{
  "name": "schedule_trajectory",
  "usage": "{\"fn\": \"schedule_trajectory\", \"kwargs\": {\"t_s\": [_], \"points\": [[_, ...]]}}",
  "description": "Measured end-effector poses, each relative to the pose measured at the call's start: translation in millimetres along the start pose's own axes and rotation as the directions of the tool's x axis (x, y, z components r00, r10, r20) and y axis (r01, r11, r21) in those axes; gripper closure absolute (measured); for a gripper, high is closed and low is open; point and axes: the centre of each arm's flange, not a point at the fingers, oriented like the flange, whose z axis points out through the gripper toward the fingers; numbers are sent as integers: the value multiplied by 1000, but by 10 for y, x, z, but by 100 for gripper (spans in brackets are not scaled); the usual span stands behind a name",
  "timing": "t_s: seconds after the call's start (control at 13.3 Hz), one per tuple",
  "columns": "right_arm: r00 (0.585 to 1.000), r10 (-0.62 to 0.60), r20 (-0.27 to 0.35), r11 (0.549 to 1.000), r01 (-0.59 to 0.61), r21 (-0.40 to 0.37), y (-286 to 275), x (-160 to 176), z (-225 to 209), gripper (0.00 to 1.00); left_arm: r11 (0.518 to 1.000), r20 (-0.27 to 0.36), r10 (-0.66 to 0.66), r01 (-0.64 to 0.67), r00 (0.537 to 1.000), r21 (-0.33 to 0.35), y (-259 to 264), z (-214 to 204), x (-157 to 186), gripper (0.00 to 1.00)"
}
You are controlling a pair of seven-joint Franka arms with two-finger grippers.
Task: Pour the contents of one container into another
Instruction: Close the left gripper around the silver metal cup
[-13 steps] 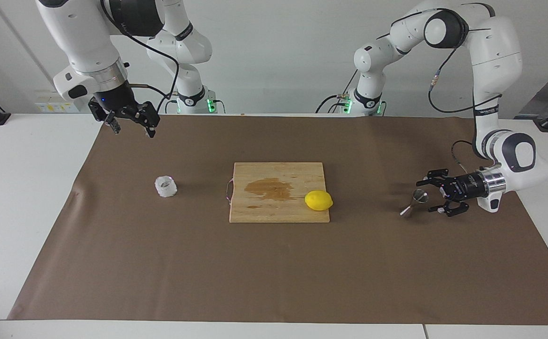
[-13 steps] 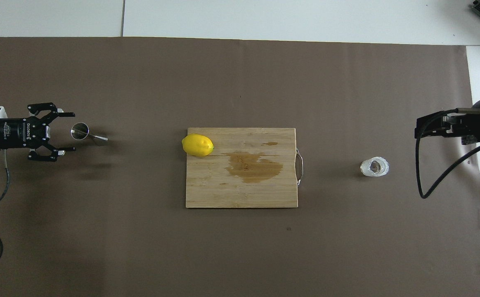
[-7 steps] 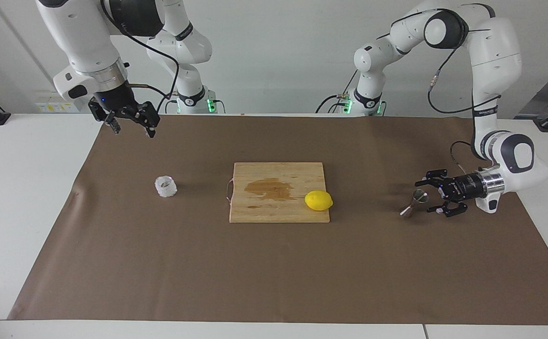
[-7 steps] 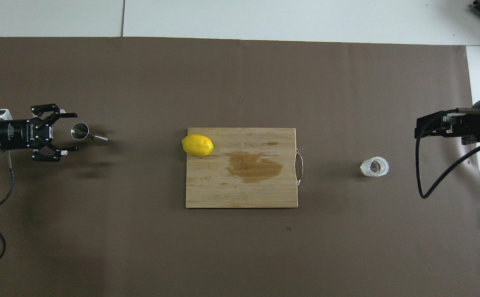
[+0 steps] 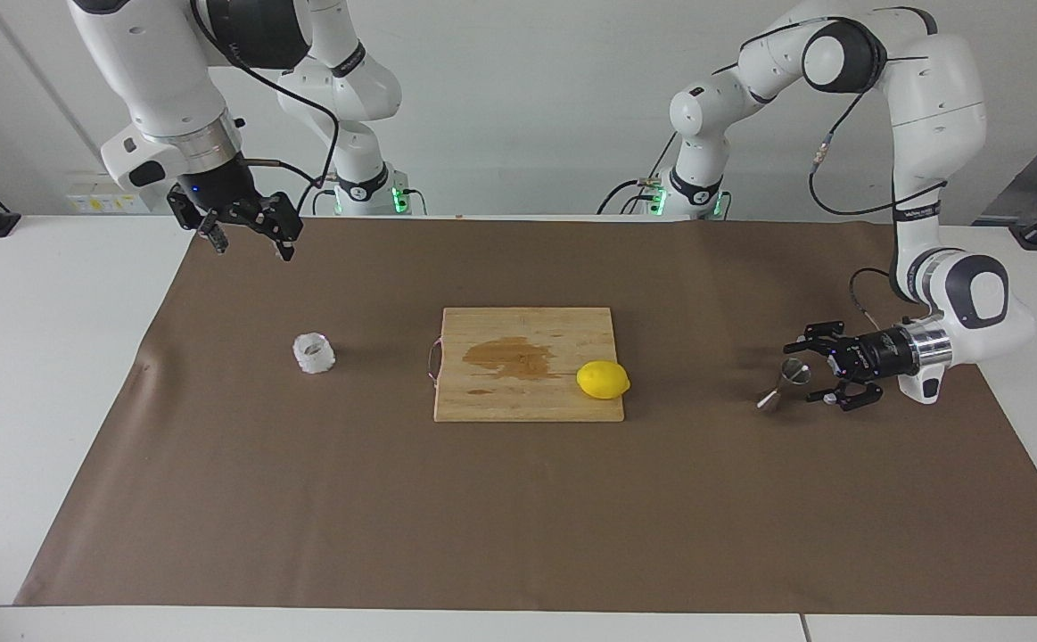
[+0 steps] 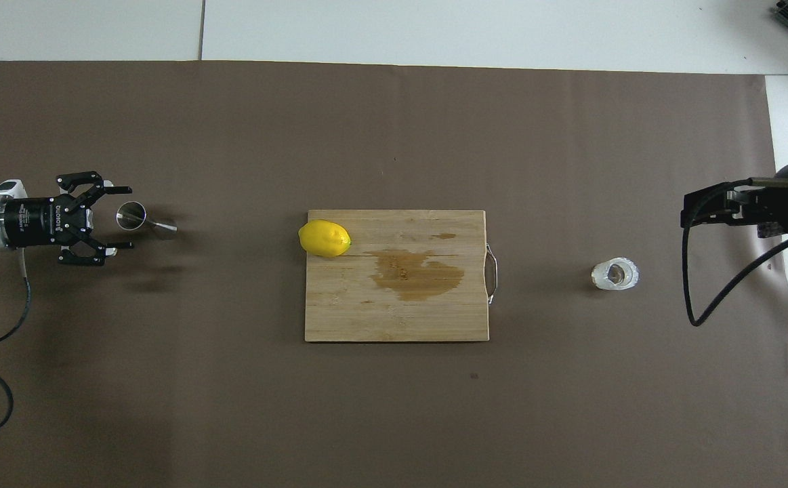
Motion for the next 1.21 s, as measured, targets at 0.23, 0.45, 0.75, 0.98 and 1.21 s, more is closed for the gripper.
{"fn": "schedule_trajectory", "kwargs": {"t_s": [0.23,0.45,0.75,0.98,1.21], "points": [[1000,0,0,1000,0,0,0,0,0,0,999,4,46,-46,999,3,-17,26,36,0],[1000,0,0,1000,0,0,0,0,0,0,998,6,66,-66,998,3,-22,34,45,4],[1000,0,0,1000,0,0,0,0,0,0,998,10,64,-64,998,2,-25,48,46,4],[1000,0,0,1000,0,0,0,0,0,0,998,13,62,-62,998,1,-26,54,48,7],[1000,0,0,1000,0,0,0,0,0,0,998,15,59,-59,998,-1,-25,58,46,13]]}}
